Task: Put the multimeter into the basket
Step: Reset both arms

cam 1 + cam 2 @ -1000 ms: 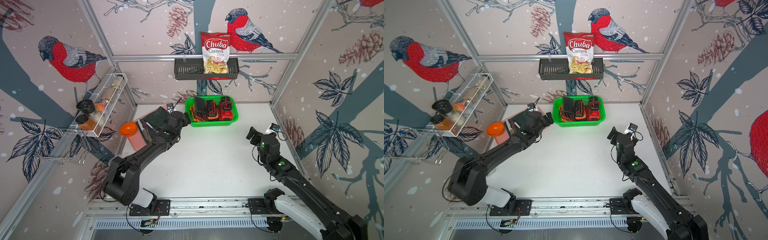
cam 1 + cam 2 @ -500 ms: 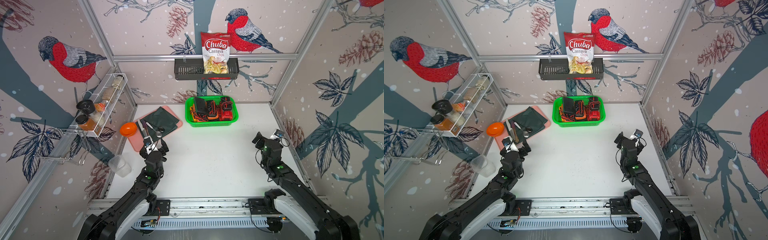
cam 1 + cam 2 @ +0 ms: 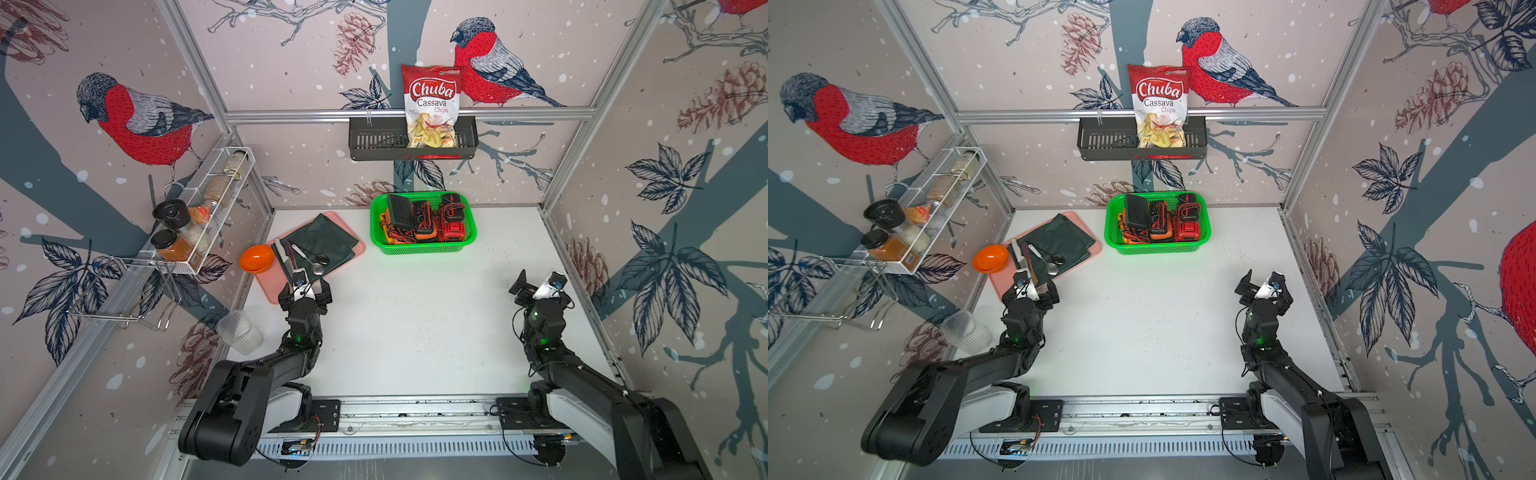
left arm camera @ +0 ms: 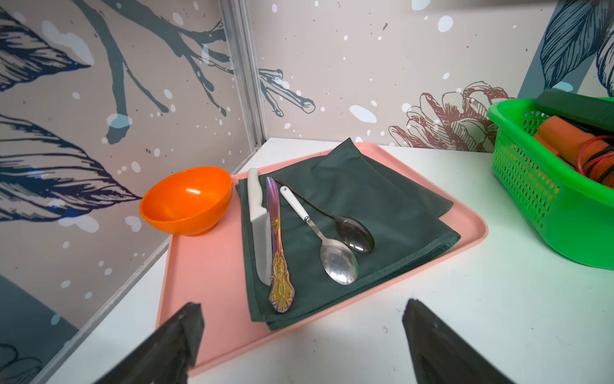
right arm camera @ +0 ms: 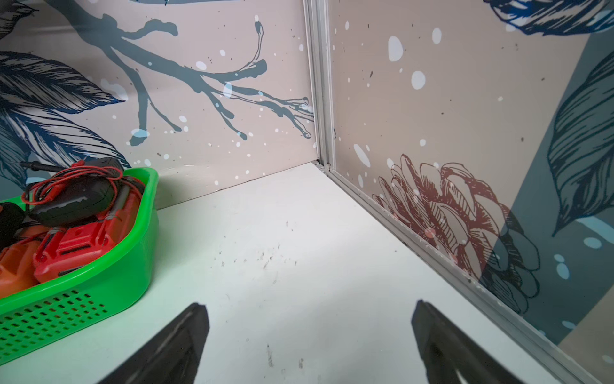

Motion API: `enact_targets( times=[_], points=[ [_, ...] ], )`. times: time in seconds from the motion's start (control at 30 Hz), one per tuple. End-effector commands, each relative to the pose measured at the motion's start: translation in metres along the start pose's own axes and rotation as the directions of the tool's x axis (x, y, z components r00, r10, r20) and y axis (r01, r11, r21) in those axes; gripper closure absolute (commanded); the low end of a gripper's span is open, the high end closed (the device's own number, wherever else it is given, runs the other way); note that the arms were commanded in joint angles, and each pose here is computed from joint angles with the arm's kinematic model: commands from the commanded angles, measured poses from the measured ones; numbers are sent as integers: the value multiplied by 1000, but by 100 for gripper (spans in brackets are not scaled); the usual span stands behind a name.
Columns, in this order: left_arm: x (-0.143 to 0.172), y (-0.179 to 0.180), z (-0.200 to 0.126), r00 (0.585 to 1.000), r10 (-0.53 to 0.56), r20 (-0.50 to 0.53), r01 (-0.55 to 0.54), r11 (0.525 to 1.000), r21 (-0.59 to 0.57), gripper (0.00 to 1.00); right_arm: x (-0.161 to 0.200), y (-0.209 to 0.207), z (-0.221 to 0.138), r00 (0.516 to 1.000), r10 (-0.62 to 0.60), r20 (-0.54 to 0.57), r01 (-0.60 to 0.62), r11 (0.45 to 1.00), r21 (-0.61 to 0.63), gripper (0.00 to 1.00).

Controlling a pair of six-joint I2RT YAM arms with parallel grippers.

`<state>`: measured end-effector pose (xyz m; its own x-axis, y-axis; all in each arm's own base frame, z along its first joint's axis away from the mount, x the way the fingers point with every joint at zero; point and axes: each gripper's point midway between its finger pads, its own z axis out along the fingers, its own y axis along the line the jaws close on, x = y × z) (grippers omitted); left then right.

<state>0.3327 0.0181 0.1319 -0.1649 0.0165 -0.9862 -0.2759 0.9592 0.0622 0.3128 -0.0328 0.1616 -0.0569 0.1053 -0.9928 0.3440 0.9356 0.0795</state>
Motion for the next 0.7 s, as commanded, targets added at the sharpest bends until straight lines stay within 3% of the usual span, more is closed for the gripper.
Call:
enact_targets(
  times=[0.0, 0.23, 0.57, 0.67],
  points=[
    [-29, -8, 9, 993, -1, 117, -2, 999, 32, 3, -14, 6, 8, 998, 45, 52, -42, 998, -48, 0],
    [-16, -15, 28, 997, 22, 79, -27, 998, 52, 3, -6, 7, 23, 998, 32, 60, -27, 997, -77, 0],
    [0, -19, 45, 1000, -24, 7, 23, 983, 183, 3, 21, 20, 41, 999, -2, 40, 9, 984, -176, 0],
    [0, -19, 45, 1000, -24, 7, 23, 983, 182, 3, 29, 17, 53, 999, -2, -35, -3, 989, -148, 0]
  ],
)
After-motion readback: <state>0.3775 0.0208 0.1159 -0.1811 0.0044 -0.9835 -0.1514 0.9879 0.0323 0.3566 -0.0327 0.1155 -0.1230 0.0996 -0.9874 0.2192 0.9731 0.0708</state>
